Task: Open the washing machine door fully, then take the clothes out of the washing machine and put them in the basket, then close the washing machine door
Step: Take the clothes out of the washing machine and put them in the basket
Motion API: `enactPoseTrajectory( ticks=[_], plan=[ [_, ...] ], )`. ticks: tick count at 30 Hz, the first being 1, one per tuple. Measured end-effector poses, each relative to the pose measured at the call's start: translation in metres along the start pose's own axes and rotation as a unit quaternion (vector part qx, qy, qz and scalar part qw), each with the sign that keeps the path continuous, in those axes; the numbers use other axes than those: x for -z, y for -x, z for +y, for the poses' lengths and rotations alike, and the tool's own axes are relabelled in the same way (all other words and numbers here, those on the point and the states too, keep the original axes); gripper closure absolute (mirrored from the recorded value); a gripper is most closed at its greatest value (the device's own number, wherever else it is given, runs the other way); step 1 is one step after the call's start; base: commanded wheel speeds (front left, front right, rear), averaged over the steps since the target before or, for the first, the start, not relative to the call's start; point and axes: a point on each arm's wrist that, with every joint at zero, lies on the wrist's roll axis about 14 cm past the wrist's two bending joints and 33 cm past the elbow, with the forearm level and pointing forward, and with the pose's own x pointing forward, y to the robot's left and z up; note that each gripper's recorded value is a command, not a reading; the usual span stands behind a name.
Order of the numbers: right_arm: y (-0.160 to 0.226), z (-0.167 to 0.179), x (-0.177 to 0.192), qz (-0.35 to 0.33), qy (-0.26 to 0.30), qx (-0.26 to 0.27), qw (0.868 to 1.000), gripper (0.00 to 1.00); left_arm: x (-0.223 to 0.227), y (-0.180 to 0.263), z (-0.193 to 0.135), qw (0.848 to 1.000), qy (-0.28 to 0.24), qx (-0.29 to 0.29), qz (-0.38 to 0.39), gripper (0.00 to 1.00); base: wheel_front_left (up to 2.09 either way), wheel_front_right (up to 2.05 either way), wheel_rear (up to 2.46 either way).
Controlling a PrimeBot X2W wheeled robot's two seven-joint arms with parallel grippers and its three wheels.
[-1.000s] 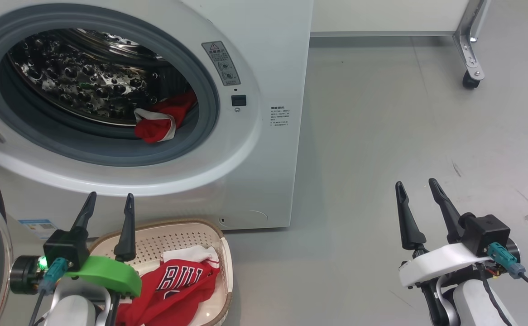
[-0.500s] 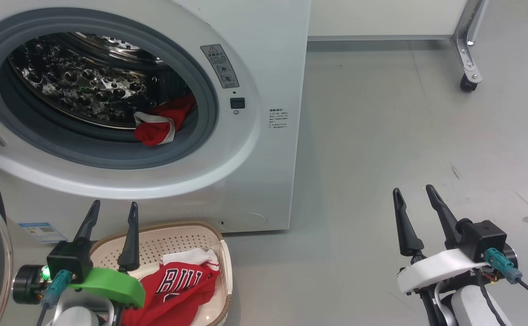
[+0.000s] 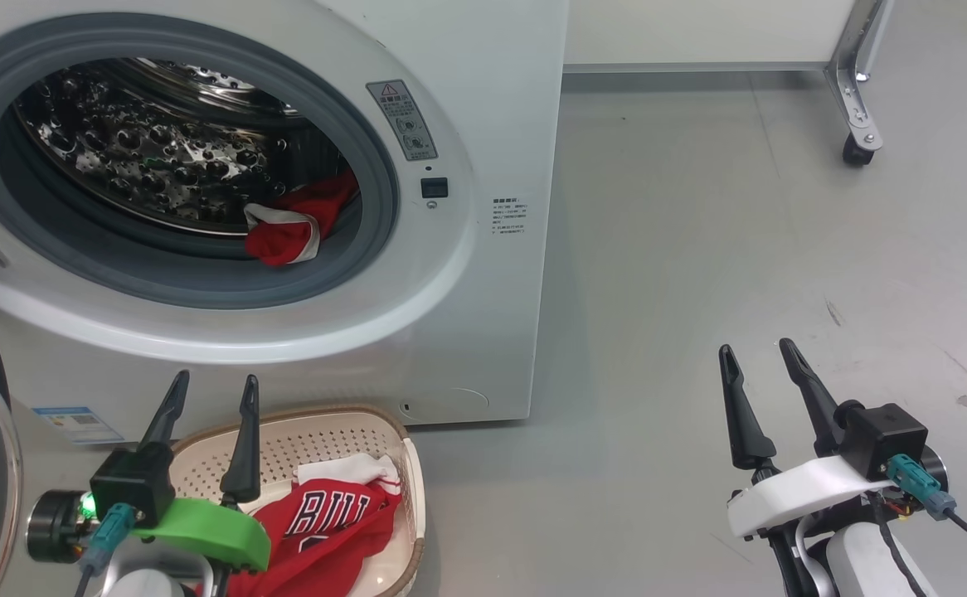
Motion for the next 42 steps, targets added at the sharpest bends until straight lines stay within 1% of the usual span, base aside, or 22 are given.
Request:
enactPoseTrajectory(
  ticks=[28,38,42],
  plan=[
    [-0.001,-0.002,0.004,0.005,-0.002,0.002,1.0,0.0,0.004,-0.001,0.0,1.0,0.0,-0.007,0.003,0.0,0.0,0.0,0.0],
    [-0.004,-0.009,0.014,0.019,-0.004,0.012,1.0,0.0,0.018,-0.01,-0.002,1.0,0.004,-0.001,0.02,0.0,0.0,0.0,0.0],
    [-0.006,-0.013,0.024,0.034,-0.007,0.019,0.999,0.0,0.026,-0.017,-0.001,1.0,-0.008,0.005,0.03,0.0,0.0,0.0,0.0]
  ],
)
